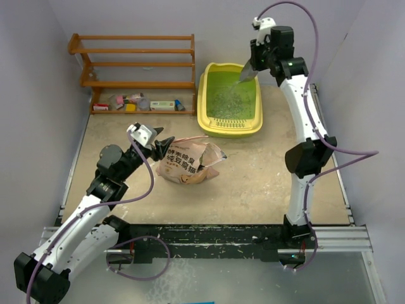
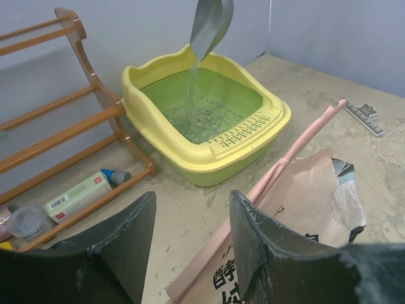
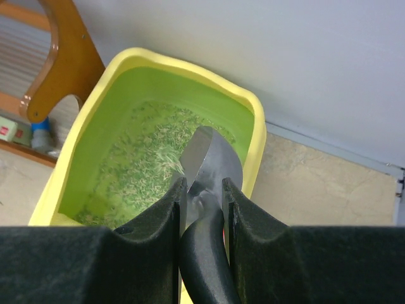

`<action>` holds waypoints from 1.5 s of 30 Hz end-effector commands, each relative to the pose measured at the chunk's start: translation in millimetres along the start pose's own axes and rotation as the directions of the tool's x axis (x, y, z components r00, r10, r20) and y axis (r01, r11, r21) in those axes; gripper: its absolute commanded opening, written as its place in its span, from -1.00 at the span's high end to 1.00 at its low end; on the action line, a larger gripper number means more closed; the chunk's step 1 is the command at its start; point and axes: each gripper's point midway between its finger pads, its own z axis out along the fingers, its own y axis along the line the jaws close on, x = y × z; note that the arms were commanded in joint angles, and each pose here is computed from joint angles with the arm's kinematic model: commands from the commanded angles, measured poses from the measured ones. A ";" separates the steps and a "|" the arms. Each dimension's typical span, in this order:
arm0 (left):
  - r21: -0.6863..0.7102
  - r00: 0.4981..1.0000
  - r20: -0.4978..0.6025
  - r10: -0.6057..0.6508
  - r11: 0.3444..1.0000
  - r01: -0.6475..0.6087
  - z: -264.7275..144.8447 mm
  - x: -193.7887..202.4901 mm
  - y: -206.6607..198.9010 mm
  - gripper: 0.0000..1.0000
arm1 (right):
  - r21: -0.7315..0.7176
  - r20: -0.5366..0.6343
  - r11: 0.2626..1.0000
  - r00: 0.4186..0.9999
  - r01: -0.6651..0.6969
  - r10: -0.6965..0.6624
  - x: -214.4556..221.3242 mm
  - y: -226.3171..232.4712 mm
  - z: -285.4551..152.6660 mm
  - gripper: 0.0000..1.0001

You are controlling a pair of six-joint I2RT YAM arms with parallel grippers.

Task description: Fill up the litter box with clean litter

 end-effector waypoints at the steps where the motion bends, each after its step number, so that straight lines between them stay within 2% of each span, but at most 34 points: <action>1: 0.000 0.997 0.075 0.011 1.000 -0.012 -1.0 -31.0 1.7 -0.08 | 0.084 0.035 0.976 0.978 0.200 -0.203 -22.4 7.0 -19.2 1.00; 9: 0.006 0.996 0.087 0.018 1.000 -0.019 -3.1 -34.6 0.2 -0.10 | 0.174 0.020 0.936 0.950 0.305 -0.313 -25.9 6.9 -46.7 1.00; 15: 0.035 0.995 0.096 0.035 0.999 -0.039 -4.5 -39.9 -4.5 -0.15 | 0.111 0.050 0.974 0.977 0.200 -0.206 -26.1 20.3 -100.0 1.00; 20: 0.030 0.993 0.091 0.074 0.997 -0.077 -9.4 -45.8 -3.0 -0.42 | -0.024 0.062 0.997 0.995 0.075 -0.074 -6.8 47.1 -153.4 1.00; 23: 0.057 0.993 0.046 0.111 0.992 -0.113 -14.3 -41.3 -6.3 -0.68 | -0.092 0.042 0.996 0.999 0.020 -0.016 13.8 60.6 -180.1 1.00; 25: 0.129 0.989 0.009 0.147 0.981 -0.147 -17.3 -40.4 -16.0 -0.79 | -0.143 0.023 0.990 1.000 -0.007 0.011 26.0 70.4 -195.4 1.00; 30: 0.326 0.956 -0.075 0.284 0.913 -0.246 -14.0 -21.9 -34.8 -0.89 | -0.272 -0.015 0.959 0.997 -0.079 0.078 49.5 96.1 -224.2 1.00; 36: 0.423 0.888 -0.161 0.430 0.843 -0.332 0.5 15.5 -28.2 -0.82 | -0.383 -0.048 0.915 0.992 -0.126 0.116 59.7 117.6 -246.5 1.00; 40: 0.422 0.858 -0.215 0.467 0.836 -0.350 6.0 27.7 -18.1 -0.72 | -0.433 -0.040 0.893 0.992 -0.126 0.121 58.1 125.6 -266.6 1.00; 42: 0.411 0.850 -0.238 0.471 0.841 -0.351 8.6 31.5 -13.6 -0.63 | -0.456 -0.040 0.881 0.992 -0.124 0.119 57.6 129.3 -273.7 1.00; 45: 0.414 0.850 -0.244 0.467 0.843 -0.344 10.8 36.0 -13.7 -0.35 | -0.483 -0.046 0.867 0.992 -0.124 0.117 60.1 134.2 -277.1 1.00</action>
